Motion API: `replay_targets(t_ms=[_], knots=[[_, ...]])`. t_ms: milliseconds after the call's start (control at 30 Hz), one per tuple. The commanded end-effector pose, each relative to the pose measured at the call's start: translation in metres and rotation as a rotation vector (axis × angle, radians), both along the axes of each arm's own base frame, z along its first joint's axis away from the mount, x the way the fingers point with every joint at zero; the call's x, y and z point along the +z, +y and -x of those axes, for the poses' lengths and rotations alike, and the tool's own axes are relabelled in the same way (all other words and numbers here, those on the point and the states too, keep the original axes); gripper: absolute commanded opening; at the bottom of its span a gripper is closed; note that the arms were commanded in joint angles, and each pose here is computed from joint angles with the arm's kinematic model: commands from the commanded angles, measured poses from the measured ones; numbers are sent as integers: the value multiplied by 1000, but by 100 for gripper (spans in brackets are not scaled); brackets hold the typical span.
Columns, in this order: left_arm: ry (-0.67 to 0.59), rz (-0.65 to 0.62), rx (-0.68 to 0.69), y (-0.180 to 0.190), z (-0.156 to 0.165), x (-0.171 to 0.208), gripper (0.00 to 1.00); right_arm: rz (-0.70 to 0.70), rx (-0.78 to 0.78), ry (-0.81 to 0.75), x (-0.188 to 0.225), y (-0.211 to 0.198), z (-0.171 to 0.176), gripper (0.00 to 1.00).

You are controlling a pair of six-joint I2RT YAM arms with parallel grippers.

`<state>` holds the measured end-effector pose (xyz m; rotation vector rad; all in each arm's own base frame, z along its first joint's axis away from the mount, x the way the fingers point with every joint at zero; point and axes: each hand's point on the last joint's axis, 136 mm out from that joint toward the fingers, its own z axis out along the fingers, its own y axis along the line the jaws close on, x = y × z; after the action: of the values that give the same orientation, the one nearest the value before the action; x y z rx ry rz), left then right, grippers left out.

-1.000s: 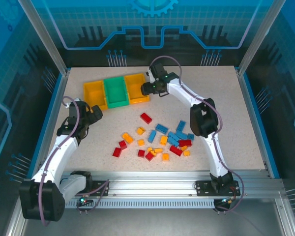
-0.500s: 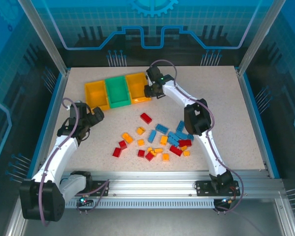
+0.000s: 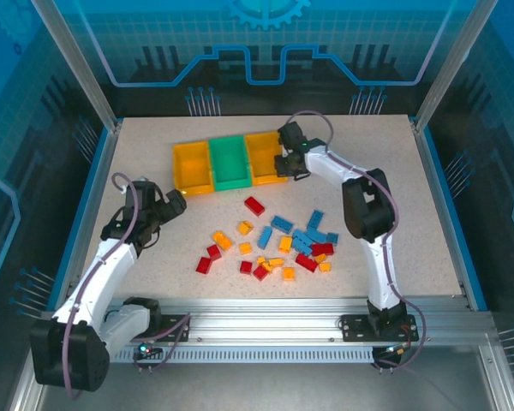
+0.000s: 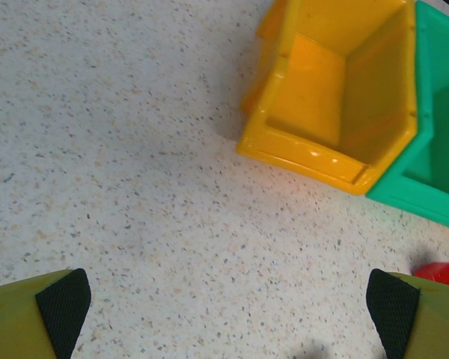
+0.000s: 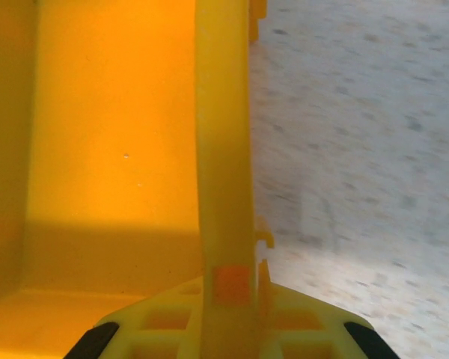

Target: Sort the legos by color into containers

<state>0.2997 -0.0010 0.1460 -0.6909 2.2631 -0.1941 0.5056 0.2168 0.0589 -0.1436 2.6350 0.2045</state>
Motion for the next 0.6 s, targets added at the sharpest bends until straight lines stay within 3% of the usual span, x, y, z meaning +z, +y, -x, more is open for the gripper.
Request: replay_targets(t_ms=[0,200,367,567], knots=[[54,29,-47,-19,11,-13,99,5,-38,-62,27,-32,-3,8],[124,13,-207,-68,21,-31,99,16,-127,-48,28,-84,23,9],[176,-20,-347,-105,22,-46,99,2,-92,-49,31,-96,35,16],[271,-1,-472,-134,21,-65,99,1,-68,-47,36,-97,44,45]])
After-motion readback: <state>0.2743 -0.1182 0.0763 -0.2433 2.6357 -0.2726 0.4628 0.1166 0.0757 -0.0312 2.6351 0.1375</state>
